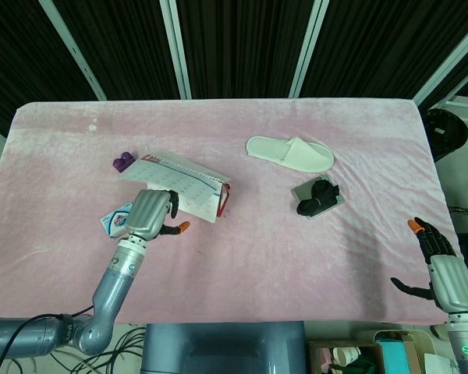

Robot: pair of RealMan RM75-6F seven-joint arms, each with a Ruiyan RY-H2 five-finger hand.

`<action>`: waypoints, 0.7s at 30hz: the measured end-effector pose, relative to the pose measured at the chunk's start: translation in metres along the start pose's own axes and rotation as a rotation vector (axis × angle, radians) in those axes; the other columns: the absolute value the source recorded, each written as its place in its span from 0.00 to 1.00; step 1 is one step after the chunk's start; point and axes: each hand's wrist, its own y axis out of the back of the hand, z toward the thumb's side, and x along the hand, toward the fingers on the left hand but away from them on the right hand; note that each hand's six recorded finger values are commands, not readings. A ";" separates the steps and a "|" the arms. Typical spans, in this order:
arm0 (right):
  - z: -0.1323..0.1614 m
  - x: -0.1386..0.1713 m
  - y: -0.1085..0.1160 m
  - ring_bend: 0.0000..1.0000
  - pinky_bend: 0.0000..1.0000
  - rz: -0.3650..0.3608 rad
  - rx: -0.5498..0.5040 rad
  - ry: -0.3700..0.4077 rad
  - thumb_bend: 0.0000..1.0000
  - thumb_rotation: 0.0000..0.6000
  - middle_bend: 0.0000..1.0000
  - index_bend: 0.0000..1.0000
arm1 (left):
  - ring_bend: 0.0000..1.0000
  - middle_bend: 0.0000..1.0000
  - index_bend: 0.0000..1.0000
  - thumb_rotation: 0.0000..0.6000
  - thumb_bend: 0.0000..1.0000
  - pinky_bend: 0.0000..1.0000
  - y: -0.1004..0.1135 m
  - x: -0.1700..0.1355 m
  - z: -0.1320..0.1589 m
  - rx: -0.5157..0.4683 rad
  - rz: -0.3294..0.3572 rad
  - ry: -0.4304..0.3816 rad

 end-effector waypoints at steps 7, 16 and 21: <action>-0.001 0.000 0.000 0.00 0.09 0.000 -0.001 -0.003 0.06 1.00 0.00 0.00 | 0.21 0.31 0.02 1.00 0.10 0.31 0.013 0.013 0.009 0.147 0.088 -0.076; -0.001 -0.001 0.000 0.00 0.09 0.002 0.005 -0.005 0.07 1.00 0.00 0.00 | 0.03 0.10 0.00 1.00 0.01 0.06 0.010 0.042 0.005 0.411 0.025 -0.064; -0.002 0.000 0.000 0.00 0.09 -0.001 0.006 -0.009 0.07 1.00 0.00 0.00 | 0.02 0.07 0.00 1.00 0.00 0.04 0.009 0.064 -0.004 0.486 -0.043 0.006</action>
